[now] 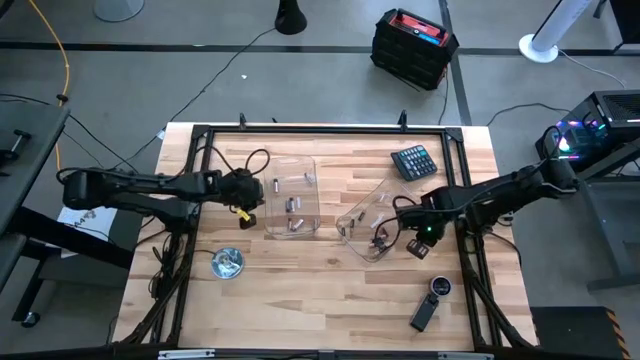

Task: Sort batteries
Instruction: Adjust the transparent bins

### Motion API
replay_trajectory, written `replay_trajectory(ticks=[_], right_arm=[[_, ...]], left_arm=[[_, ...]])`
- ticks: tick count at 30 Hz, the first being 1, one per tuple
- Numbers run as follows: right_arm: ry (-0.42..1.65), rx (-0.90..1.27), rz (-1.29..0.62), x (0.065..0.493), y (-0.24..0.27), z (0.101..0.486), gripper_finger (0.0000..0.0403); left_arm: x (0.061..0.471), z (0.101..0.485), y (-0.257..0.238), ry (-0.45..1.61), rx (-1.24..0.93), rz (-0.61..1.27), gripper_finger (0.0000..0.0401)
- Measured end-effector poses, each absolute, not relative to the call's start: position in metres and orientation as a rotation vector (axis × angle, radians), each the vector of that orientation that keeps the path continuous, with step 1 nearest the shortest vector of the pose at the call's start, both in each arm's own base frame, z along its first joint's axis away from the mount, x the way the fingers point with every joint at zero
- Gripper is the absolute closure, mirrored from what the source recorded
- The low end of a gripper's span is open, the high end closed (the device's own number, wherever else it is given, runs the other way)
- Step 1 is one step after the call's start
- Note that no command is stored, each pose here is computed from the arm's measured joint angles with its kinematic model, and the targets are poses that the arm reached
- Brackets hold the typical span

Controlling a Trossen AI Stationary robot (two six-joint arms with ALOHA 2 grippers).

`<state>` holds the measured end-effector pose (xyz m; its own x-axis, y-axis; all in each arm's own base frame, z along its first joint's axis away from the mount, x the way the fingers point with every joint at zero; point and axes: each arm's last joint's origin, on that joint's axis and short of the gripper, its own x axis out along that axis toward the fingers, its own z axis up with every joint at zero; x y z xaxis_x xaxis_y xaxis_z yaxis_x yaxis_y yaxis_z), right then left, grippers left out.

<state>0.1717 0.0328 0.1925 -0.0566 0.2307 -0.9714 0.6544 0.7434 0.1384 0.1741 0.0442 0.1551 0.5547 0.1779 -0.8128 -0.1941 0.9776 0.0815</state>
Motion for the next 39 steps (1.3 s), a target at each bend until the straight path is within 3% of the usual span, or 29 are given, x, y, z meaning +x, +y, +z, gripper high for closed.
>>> replay_trajectory(ticks=[6, 14, 24, 39], right_arm=[[1.554, 0.675, -0.482, 0.179, 0.013, 0.189, 0.0403], [1.395, 0.625, -0.656, 0.187, -0.025, 0.187, 0.0403], [1.092, 0.604, -0.594, 0.207, -0.067, 0.194, 0.0403], [0.967, 0.546, -0.554, 0.215, -0.083, 0.2, 0.0403]], left_arm=[[0.19, 0.146, 0.049, 0.936, 0.113, 0.188, 0.0401], [0.197, 0.138, 0.05, 0.959, 0.114, 0.18, 0.0401], [0.21, 0.152, 0.053, 0.854, 0.127, 0.198, 0.0401], [0.221, 0.156, 0.033, 0.819, -0.04, 0.181, 0.0401]])
